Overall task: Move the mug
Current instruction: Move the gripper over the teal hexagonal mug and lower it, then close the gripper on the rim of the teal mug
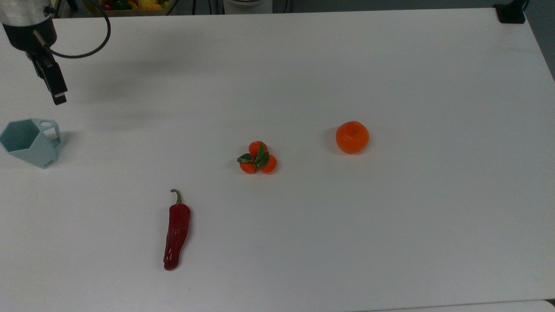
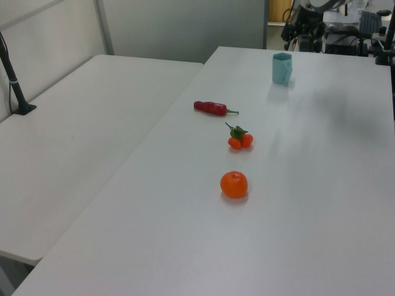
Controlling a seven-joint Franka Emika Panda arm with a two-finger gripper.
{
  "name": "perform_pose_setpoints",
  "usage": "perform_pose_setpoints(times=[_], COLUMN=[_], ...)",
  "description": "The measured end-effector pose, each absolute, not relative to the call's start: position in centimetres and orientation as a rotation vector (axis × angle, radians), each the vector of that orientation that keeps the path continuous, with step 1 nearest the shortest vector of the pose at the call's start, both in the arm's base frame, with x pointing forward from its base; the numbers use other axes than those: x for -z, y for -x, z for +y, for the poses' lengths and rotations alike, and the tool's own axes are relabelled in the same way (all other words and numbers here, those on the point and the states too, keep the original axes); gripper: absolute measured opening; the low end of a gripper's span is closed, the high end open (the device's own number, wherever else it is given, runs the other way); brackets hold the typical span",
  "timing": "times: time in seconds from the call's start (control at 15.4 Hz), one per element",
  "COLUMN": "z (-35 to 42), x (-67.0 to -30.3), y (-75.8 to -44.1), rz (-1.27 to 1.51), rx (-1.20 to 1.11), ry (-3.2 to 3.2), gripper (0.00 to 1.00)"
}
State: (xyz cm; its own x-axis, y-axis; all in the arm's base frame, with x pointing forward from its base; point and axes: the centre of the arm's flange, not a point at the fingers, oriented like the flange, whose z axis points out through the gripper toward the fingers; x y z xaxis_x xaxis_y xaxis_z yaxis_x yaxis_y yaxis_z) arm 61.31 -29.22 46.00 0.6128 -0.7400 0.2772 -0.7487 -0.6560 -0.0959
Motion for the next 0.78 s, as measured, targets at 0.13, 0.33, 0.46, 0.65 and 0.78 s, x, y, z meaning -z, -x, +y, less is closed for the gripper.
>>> perform_pose_setpoints(times=[0.13, 0.33, 0.46, 0.65, 0.78], z=[-29.8, -30.2, -30.4, -30.7, -31.0], x=[-43.9, -41.9, -40.7, -38.5, -37.5], y=[-61.8, -62.3, -62.8, -63.5, -63.7], rz=[-1.298, -1.295, -1.289, -1.278, -1.278], rx=[-0.466, -0.486, -0.513, -0.546, -0.566], ry=[-2.784, -2.772, -2.762, -2.749, -2.738], gripper=[1.00, 1.00, 1.00, 1.00, 1.00])
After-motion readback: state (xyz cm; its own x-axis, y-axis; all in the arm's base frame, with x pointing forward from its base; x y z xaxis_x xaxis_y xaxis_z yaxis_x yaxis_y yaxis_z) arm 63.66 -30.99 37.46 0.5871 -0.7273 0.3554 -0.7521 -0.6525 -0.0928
